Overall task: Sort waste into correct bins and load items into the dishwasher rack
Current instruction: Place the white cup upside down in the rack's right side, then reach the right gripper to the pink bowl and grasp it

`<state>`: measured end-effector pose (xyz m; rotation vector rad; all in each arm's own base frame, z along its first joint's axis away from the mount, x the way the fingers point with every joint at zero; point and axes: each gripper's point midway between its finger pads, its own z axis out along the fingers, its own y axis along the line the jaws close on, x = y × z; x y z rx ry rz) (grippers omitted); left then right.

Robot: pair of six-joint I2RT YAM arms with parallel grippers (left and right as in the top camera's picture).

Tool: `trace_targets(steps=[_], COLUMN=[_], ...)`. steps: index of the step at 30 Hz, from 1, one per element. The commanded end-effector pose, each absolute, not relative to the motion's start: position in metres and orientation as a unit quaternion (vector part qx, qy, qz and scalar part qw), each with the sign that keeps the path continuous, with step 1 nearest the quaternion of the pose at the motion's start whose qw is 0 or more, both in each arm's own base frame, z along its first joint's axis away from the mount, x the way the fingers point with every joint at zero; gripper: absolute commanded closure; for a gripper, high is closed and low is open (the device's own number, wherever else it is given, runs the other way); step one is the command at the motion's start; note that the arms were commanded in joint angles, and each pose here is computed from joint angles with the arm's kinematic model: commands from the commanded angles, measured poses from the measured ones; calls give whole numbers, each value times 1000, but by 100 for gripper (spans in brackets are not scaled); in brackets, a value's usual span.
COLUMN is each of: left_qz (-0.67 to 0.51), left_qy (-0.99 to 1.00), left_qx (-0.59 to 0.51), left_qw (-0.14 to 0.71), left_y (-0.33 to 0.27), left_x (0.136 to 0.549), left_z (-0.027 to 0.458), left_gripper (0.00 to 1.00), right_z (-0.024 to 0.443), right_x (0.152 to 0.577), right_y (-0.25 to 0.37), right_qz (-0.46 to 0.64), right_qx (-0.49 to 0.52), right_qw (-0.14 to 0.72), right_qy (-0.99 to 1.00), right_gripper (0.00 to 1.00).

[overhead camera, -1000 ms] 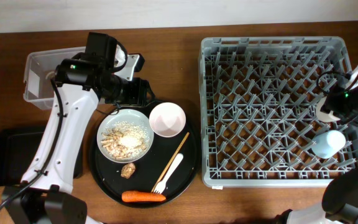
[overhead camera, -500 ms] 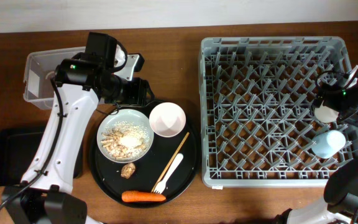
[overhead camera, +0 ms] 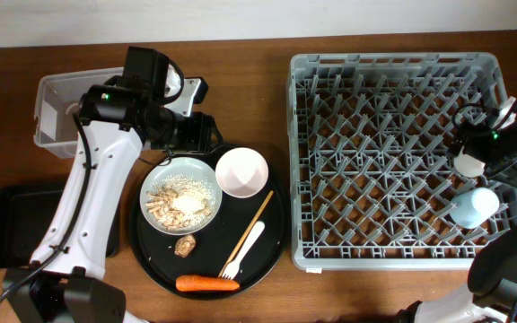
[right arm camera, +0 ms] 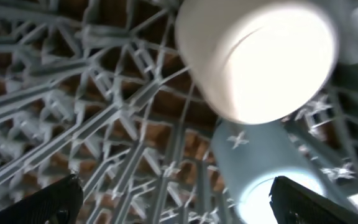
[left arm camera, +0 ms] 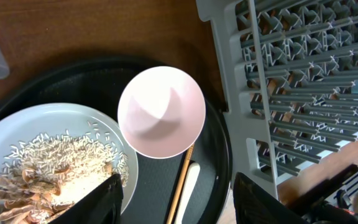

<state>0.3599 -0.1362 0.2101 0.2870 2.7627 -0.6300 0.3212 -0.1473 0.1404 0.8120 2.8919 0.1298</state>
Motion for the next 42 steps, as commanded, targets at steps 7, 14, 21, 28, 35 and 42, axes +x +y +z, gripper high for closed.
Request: trace_targets(steps=[7,14,21,28,35,42], left_qz=[-194,-92,-81,-74,-65,-66], left_qy=[965,988,979,969,967,968], left_qx=[91,5,-151,-209,-218,-218], left_qw=[150,122,113,109,111,110], left_y=[-127,-73,10,51,60,59], left_x=[361,355,355,348,347,346], left_z=[210,195,193,192,192,192], left_gripper=[39,34,33,29,29,29], right_z=[257,235,174,108,86,66], right_x=[335,315,316,338,354,371], right_y=[35,156,241,244,257,270], right_qz=[281,236,132,28,36,43], right_qx=[-91,-249,-312,-243,-224,-224], right_qw=[213,151,123,96,108,124], right_qy=[931,927,933,965,968,966], right_gripper=[1,1,1,0,12,19])
